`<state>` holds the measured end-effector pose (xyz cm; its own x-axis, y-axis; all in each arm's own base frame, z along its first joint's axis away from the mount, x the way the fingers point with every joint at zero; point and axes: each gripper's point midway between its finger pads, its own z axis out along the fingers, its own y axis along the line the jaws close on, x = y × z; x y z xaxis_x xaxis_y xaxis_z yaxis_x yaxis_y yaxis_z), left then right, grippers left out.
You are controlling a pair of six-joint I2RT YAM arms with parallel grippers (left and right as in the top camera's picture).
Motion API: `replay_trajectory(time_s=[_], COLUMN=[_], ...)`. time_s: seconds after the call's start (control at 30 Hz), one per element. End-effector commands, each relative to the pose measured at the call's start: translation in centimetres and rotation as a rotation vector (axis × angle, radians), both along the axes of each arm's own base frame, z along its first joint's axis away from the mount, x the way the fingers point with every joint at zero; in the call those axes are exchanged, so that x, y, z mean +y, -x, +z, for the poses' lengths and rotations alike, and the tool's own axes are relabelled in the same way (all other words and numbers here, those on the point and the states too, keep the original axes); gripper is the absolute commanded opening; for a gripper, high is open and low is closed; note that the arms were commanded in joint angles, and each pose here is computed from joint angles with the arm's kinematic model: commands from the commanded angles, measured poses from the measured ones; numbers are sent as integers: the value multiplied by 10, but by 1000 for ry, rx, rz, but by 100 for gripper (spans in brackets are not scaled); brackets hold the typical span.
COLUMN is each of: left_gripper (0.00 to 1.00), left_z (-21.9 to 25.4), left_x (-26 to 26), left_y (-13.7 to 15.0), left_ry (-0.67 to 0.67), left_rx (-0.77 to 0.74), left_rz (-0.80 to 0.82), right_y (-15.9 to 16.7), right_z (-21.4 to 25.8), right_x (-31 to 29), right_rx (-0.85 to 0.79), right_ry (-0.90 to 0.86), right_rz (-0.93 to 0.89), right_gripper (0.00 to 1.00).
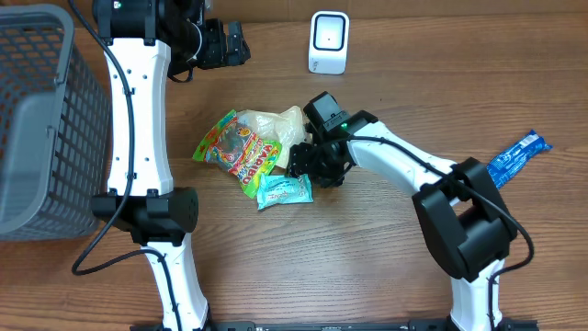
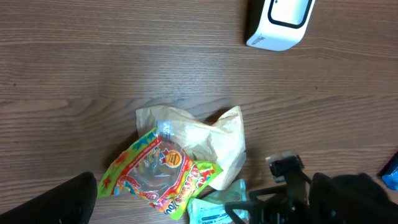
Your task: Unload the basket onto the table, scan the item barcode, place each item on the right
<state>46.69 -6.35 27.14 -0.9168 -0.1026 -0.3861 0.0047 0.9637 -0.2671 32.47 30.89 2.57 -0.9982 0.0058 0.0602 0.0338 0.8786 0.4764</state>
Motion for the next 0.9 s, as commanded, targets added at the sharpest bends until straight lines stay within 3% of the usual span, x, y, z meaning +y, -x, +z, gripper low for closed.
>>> replay_trajectory(time_s=[0.0, 0.07, 0.17, 0.47, 0.63, 0.87], left_gripper=[100, 100, 100, 100, 100, 100], left_z=[12, 12, 12, 12, 12, 12], left_x=[-3, -2, -3, -3, -2, -3], left_y=[5, 5, 5, 5, 5, 5], left_ry=[2, 2, 2, 2, 2, 2], left_rx=[-25, -25, -25, -25, -25, -25], left_rz=[-1, -1, -1, -1, -1, -1], right_y=[1, 0, 1, 9, 2, -29], right_z=[-6, -9, -12, -2, 3, 23], right_x=[12, 13, 14, 18, -12, -96], right_rx=[38, 41, 59, 109, 113, -97], right_ry=[-11, -12, -10, -99, -102, -26], right_rz=[-43, -48, -66, -3, 29, 210], right_gripper=[73, 72, 63, 4, 4, 4])
